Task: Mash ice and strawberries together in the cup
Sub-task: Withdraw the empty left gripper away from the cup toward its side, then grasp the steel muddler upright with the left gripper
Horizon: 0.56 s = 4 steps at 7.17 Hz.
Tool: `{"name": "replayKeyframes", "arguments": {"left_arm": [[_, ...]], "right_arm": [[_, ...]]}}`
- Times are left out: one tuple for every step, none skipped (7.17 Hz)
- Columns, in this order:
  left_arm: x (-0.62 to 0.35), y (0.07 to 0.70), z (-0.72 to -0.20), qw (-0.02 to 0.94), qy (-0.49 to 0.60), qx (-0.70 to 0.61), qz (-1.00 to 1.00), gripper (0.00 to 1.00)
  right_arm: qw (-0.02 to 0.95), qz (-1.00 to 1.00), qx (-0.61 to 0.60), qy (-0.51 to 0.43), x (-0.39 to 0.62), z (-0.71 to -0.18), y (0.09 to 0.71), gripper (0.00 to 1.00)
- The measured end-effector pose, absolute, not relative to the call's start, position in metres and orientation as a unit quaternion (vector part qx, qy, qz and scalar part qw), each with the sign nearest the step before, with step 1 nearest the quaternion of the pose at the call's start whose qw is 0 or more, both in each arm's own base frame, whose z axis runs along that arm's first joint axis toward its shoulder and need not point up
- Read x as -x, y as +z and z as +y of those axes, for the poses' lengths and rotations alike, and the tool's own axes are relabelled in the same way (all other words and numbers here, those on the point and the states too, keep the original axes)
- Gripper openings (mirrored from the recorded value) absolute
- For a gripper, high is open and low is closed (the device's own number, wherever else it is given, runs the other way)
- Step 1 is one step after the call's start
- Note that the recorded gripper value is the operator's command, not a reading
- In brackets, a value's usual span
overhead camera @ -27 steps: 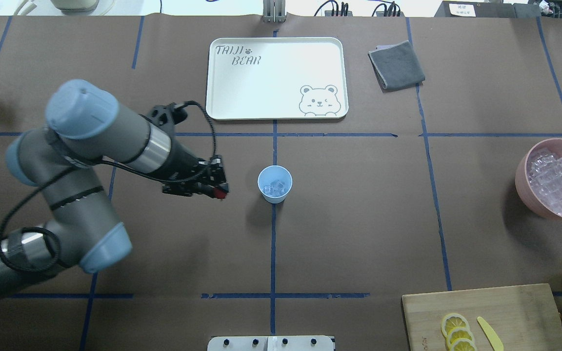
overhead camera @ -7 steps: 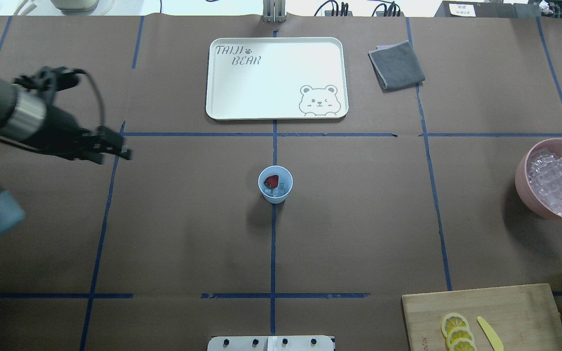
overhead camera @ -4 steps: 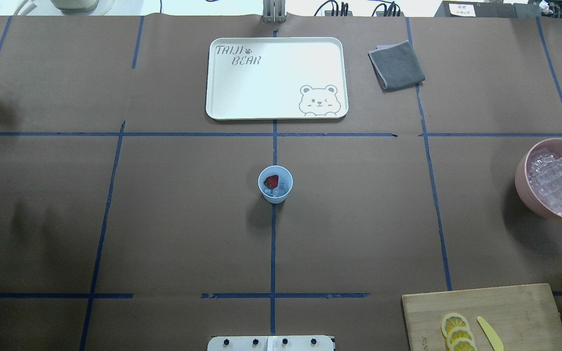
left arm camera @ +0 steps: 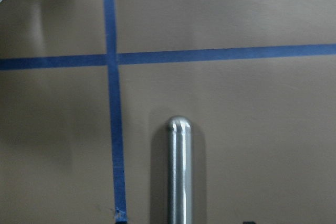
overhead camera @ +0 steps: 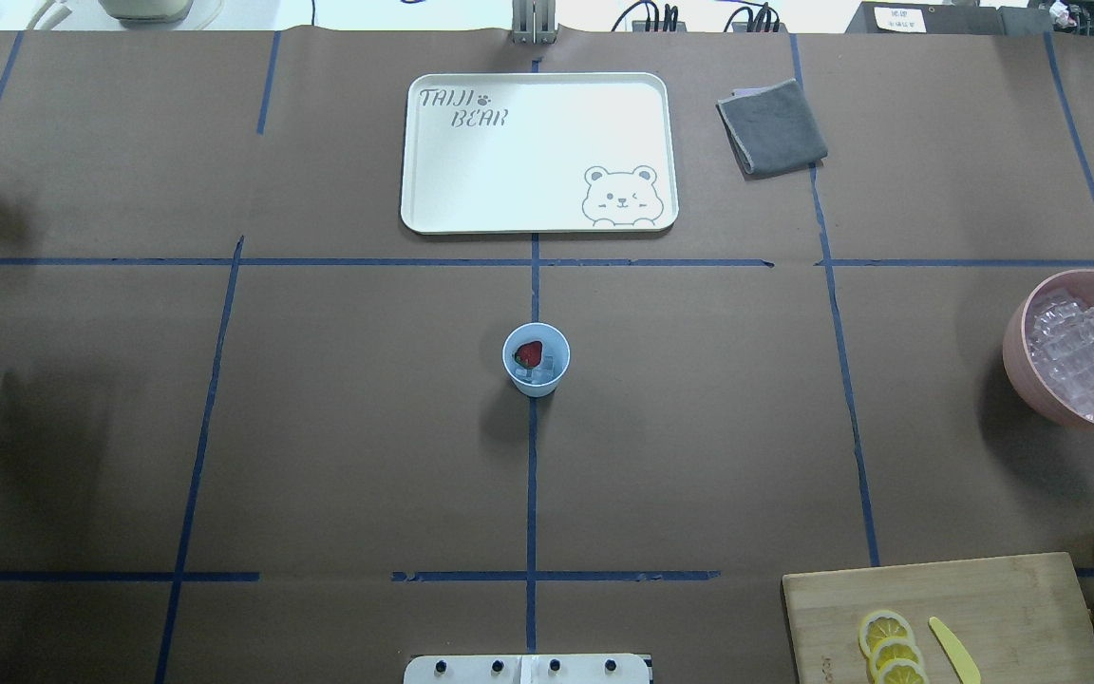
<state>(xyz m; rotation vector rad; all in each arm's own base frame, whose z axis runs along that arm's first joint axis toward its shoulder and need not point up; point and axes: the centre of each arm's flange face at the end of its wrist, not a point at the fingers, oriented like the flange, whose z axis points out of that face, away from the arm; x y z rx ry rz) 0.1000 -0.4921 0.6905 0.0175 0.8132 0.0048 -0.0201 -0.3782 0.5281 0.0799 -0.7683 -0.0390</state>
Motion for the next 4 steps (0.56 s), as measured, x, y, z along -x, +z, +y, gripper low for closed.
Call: {"name": "replayKeyframes", "arguments": {"left_arm": [[-0.104, 0.695, -0.492, 0.919, 0.001, -0.002, 0.394, 0.79], [-0.111, 0.698, -0.491, 0.920, 0.005, 0.003, 0.393, 0.79], [-0.118, 0.702, -0.490, 0.920, 0.010, 0.008, 0.392, 0.79], [-0.124, 0.705, -0.489, 0.920, 0.016, 0.010, 0.392, 0.79]], "right_arm": [[0.926, -0.374, -0.039, -0.019, 0.020, -0.378, 0.528, 1.00], [0.926, -0.374, -0.039, -0.019, 0.020, -0.378, 0.529, 1.00], [0.926, -0.374, -0.038, -0.018, 0.020, -0.378, 0.530, 1.00], [0.926, -0.374, -0.038, -0.018, 0.020, -0.378, 0.530, 1.00]]}}
